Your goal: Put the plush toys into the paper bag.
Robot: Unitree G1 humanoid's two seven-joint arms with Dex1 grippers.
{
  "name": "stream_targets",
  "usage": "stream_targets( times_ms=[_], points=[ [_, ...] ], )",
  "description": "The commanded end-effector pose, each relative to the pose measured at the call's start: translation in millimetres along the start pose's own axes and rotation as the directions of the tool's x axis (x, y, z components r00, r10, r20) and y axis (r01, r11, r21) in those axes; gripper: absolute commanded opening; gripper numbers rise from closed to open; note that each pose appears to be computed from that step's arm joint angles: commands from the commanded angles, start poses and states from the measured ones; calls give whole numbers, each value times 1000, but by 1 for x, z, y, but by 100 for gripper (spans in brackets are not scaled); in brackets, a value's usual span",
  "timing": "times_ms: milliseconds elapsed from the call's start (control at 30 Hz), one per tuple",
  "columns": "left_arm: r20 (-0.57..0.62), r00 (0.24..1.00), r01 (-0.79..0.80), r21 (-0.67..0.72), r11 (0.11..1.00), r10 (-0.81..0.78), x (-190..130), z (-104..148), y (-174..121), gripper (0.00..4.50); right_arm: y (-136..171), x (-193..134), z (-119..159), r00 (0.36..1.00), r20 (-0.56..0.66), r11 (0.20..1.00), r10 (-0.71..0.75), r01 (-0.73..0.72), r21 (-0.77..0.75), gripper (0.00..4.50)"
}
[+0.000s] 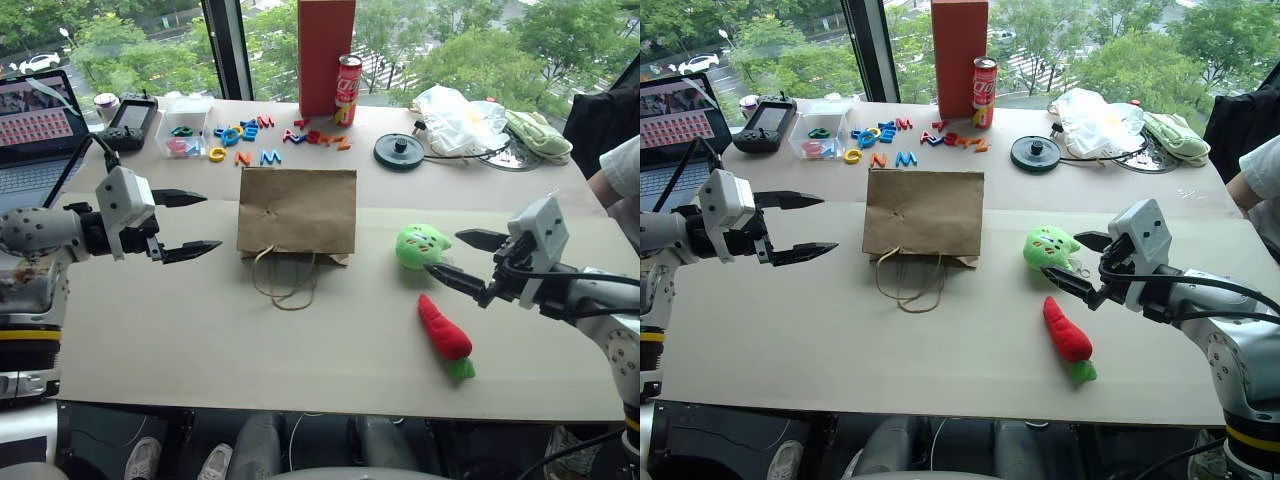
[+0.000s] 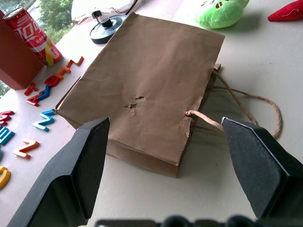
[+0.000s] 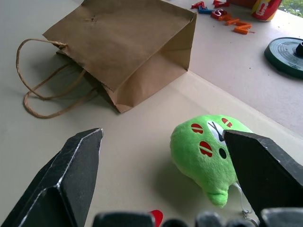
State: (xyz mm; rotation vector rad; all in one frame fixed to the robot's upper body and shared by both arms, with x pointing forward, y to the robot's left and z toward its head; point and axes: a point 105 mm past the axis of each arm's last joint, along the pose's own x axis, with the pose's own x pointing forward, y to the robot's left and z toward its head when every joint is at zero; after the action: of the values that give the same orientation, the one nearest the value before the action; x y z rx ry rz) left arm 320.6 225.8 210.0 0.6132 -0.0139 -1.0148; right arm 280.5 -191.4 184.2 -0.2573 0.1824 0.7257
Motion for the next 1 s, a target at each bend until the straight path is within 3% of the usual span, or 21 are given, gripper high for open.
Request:
stream_targets(
  times_ms=[33, 100, 167, 367, 600, 733, 867, 1000],
  points=[
    [-16, 1000, 12, 44, 999, -12, 3, 0, -1, 403, 1, -2, 16, 999, 51, 998, 3, 0, -56, 450],
    [-50, 998, 42, 83, 996, -38, 9, -11, -6, 403, 2, -1, 17, 999, 51, 998, 5, -2, -55, 450],
    [-117, 992, 73, 216, 974, -48, 17, -24, -9, 403, 4, 1, 17, 999, 51, 999, 9, -7, -54, 450],
    [-130, 990, 122, 578, 807, -57, 61, -39, -21, 403, 10, 6, 21, 998, 63, 998, 27, -23, -56, 450],
    [60, 994, 35, 633, 774, -94, 97, -25, -36, 403, 17, 9, 23, 997, 79, 999, 17, -13, -48, 450],
    [83, 990, 40, 624, 781, -117, 99, -25, -40, 403, 20, 9, 23, 996, 84, 999, 10, -7, -38, 450],
    [75, 988, 61, 611, 789, -134, 96, -29, -42, 296, 21, 10, 19, 997, 80, 1000, 0, 2, -28, 450],
    [76, 988, 62, 609, 791, -136, 95, -28, -41, 157, 21, 10, 18, 997, 78, 1000, -8, 10, -25, 450]
  ],
)
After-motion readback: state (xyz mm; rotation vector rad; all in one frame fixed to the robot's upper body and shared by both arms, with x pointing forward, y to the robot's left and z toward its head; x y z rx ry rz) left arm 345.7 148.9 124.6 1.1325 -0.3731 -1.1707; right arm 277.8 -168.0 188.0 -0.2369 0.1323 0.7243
